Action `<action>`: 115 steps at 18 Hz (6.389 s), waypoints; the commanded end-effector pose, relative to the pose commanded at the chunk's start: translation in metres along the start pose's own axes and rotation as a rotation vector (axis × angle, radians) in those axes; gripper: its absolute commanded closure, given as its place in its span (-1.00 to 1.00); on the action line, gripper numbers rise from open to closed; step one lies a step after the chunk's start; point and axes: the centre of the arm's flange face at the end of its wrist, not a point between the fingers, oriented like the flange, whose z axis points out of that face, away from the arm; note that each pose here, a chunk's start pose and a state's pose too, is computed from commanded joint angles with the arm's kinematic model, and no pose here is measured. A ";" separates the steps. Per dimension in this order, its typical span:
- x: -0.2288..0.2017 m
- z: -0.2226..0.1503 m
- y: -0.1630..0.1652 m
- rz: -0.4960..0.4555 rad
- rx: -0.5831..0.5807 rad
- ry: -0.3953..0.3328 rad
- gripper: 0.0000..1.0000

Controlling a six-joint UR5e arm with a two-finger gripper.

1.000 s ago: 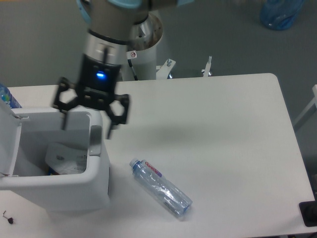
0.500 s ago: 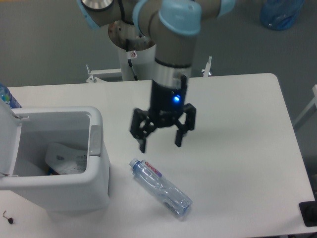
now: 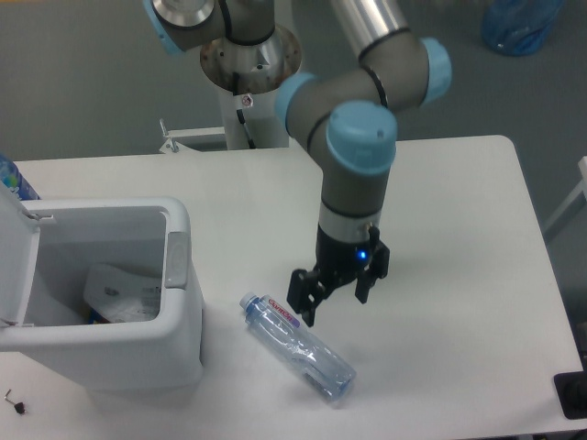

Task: Place the trash in the trash can
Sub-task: 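Move the open gripper down to the clear plastic water bottle, then close the gripper around the bottle's base end, then lift the bottle and carry it over the trash bin, then lower the bottle into the bin and open the gripper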

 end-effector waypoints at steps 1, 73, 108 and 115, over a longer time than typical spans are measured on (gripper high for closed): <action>0.001 0.004 -0.002 0.003 -0.002 0.002 -1.00; 0.031 0.022 -0.048 0.020 0.052 -0.047 -0.20; 0.229 -0.318 0.063 0.355 0.593 0.186 -0.20; 0.256 -0.306 0.077 0.393 0.566 0.211 -0.21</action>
